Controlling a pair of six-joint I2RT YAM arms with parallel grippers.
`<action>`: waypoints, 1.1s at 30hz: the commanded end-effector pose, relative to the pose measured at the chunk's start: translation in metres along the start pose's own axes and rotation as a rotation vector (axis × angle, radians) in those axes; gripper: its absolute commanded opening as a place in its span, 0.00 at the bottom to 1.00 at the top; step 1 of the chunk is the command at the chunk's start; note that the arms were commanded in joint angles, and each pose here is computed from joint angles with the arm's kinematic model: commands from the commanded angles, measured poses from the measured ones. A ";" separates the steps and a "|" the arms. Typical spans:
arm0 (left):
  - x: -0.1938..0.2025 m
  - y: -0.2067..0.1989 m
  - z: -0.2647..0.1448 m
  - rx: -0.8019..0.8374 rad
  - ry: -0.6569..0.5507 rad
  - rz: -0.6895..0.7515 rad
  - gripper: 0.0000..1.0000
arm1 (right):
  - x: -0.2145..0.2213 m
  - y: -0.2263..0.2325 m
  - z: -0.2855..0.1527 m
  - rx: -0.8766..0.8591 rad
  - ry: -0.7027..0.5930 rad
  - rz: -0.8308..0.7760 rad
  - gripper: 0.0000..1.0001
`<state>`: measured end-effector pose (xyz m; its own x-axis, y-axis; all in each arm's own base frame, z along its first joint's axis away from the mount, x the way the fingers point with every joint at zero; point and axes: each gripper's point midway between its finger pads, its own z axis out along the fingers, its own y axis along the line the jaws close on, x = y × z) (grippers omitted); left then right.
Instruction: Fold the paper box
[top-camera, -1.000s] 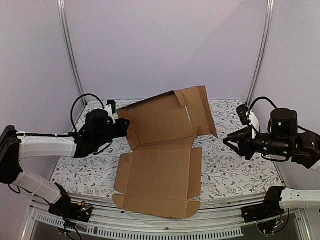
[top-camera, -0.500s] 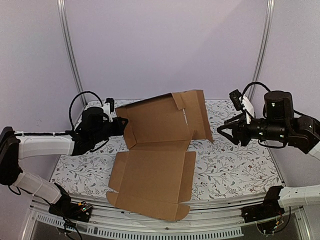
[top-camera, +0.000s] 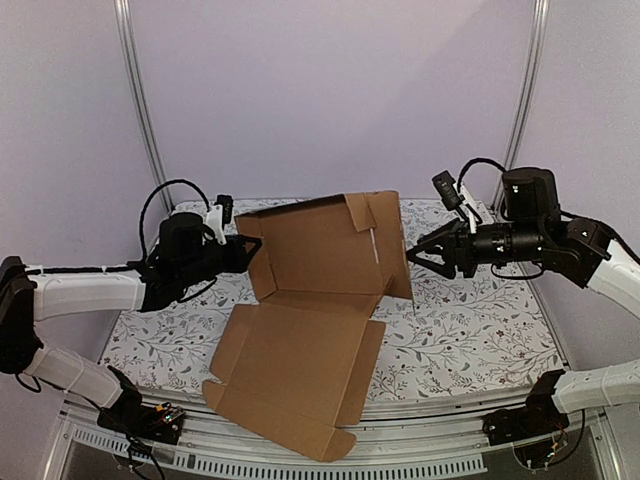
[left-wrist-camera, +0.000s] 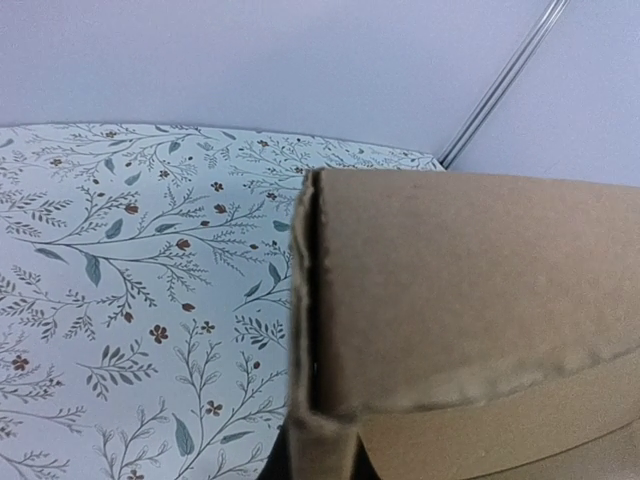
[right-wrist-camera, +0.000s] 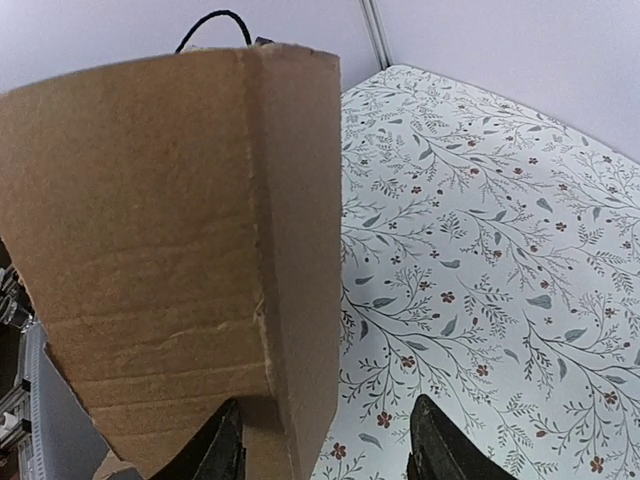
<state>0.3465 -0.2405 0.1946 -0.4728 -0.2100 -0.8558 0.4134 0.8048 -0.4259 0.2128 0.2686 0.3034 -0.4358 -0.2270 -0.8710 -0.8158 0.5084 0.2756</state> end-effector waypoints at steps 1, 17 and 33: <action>-0.004 0.002 -0.005 0.015 -0.021 -0.005 0.00 | -0.020 0.023 0.008 -0.161 -0.056 0.029 0.54; -0.008 0.012 -0.011 -0.083 -0.046 -0.003 0.00 | -0.016 0.019 0.059 -0.074 0.000 0.026 0.51; -0.005 0.008 -0.022 -0.247 -0.056 0.056 0.00 | -0.003 -0.004 0.103 0.223 0.049 -0.073 0.49</action>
<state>0.3379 -0.2190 0.1795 -0.4531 -0.1679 -0.8755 0.2532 0.9174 -0.3070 0.2385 0.3534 0.2649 -0.4188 -0.3081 -0.8542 -0.7926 0.5830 0.1783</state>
